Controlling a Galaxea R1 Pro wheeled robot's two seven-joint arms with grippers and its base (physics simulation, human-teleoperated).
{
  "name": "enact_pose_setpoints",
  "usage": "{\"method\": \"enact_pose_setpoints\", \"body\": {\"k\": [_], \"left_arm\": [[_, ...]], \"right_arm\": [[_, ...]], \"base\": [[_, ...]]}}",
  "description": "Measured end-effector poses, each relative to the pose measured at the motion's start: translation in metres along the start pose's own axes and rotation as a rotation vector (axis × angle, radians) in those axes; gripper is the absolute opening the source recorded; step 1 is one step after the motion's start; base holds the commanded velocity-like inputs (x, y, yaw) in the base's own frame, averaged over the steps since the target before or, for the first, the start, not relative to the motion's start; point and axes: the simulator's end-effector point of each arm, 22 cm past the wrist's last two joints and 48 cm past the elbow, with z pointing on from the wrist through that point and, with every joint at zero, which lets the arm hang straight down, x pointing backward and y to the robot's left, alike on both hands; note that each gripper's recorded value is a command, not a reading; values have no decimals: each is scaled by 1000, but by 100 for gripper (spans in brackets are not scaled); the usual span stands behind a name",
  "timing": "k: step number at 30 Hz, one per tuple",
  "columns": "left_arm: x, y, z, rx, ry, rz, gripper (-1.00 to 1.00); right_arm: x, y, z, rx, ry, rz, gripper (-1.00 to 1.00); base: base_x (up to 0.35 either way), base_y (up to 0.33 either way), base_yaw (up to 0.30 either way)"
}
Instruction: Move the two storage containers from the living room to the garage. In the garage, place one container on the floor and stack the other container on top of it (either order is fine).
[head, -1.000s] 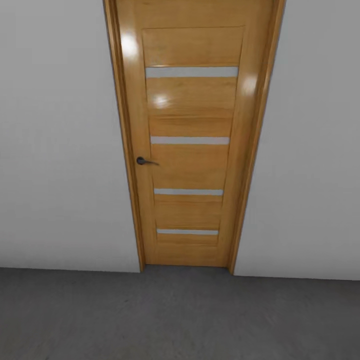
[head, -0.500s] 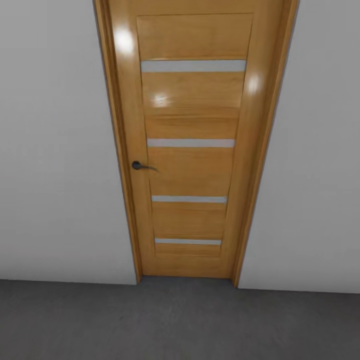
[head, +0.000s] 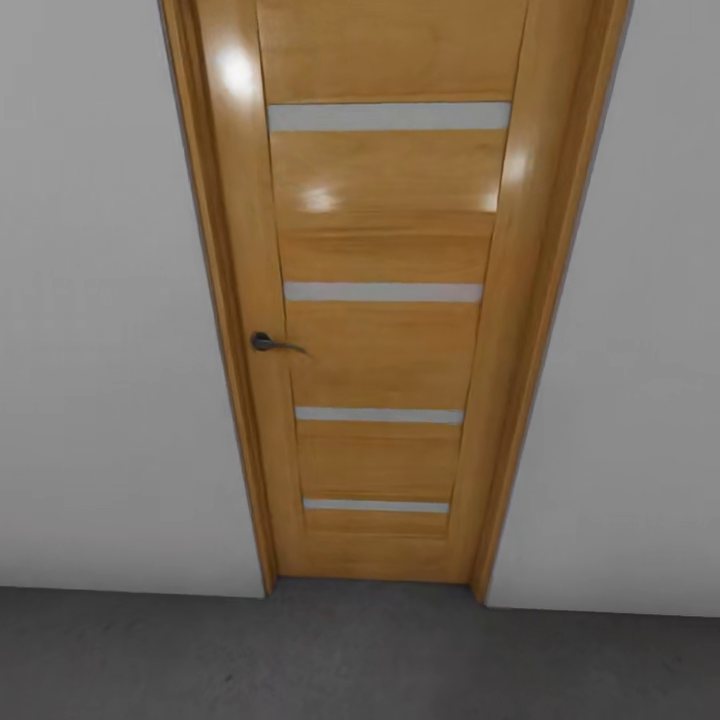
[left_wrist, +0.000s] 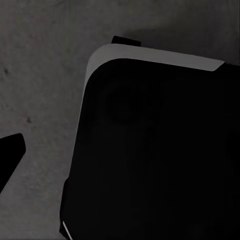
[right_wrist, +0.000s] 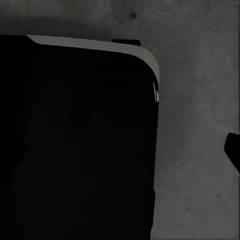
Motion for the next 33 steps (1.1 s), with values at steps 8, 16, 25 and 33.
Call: {"method": "enact_pose_setpoints", "body": {"k": [8,16,25,33], "left_arm": [[0,0,0,0,0,0,100],[0,1,0,-1,0,-1,100],[0,1,0,-2,-1,-2,100],[-1,1,0,-2,-2,-3,100]], "right_arm": [[0,1,0,-2,1,0,100],[0,5,0,-7,1,0,100],[0,5,0,-7,1,1,100],[0,1,0,-2,1,-1,100]], "base": [[299,-137,0],[297,-142,0],[302,-93,9],[315,-9,169]]}}
